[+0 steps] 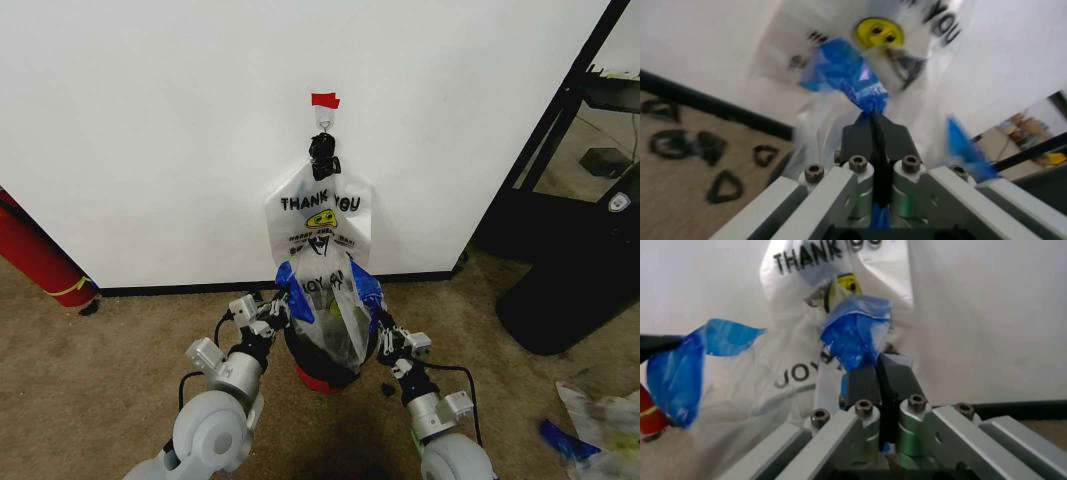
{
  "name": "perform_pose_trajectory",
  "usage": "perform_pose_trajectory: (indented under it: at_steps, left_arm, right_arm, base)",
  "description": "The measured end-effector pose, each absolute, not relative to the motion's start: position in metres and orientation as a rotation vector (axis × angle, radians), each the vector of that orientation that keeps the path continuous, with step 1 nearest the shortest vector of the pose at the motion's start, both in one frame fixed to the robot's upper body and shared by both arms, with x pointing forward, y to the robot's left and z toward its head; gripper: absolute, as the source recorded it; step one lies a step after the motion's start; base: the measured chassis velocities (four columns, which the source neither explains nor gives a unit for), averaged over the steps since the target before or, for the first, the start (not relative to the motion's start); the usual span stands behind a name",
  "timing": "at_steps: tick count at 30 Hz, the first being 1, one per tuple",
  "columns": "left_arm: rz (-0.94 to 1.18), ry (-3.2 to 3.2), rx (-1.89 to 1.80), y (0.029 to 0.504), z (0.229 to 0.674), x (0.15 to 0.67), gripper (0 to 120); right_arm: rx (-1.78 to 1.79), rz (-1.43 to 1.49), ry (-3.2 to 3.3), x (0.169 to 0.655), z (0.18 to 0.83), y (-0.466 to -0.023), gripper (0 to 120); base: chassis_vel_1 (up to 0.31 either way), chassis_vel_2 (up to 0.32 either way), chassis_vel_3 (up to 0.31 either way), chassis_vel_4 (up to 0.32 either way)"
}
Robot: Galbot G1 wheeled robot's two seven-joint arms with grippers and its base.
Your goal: Pick up the garbage bag from the wall and place it over the trash bin.
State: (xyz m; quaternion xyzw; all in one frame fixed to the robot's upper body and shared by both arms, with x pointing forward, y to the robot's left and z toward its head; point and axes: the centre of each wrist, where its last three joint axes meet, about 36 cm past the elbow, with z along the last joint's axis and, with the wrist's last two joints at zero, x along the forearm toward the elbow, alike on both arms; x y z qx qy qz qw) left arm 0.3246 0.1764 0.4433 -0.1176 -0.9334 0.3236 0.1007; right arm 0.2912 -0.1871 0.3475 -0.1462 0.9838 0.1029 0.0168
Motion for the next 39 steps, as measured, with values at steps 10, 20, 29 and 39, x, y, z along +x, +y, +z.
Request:
perform_pose_trajectory:
  at_steps: [10,20,29,39]
  left_arm:
    - [0.76,-2.733,-0.236,0.195,0.467,0.3,0]
    - [0.655,-2.646,-0.198,0.191,0.446,0.295,0]
    - [0.631,-2.663,-0.135,0.212,0.451,0.311,0]
    - [0.617,-2.634,-0.137,0.216,0.455,0.302,0]
  right_arm:
    - [-0.161,0.281,3.225,0.251,0.377,-0.2,0]
    - [-0.128,0.268,3.369,0.241,0.364,-0.188,0]
    - [-0.238,0.375,3.324,0.27,0.368,-0.191,0]
    - [-0.233,0.428,3.437,0.264,0.364,-0.194,0]
  base:
    - [0.0,0.0,0.0,0.0]
    - [0.0,0.0,0.0,0.0]
    - [0.0,0.0,0.0,0.0]
    - [0.0,0.0,0.0,0.0]
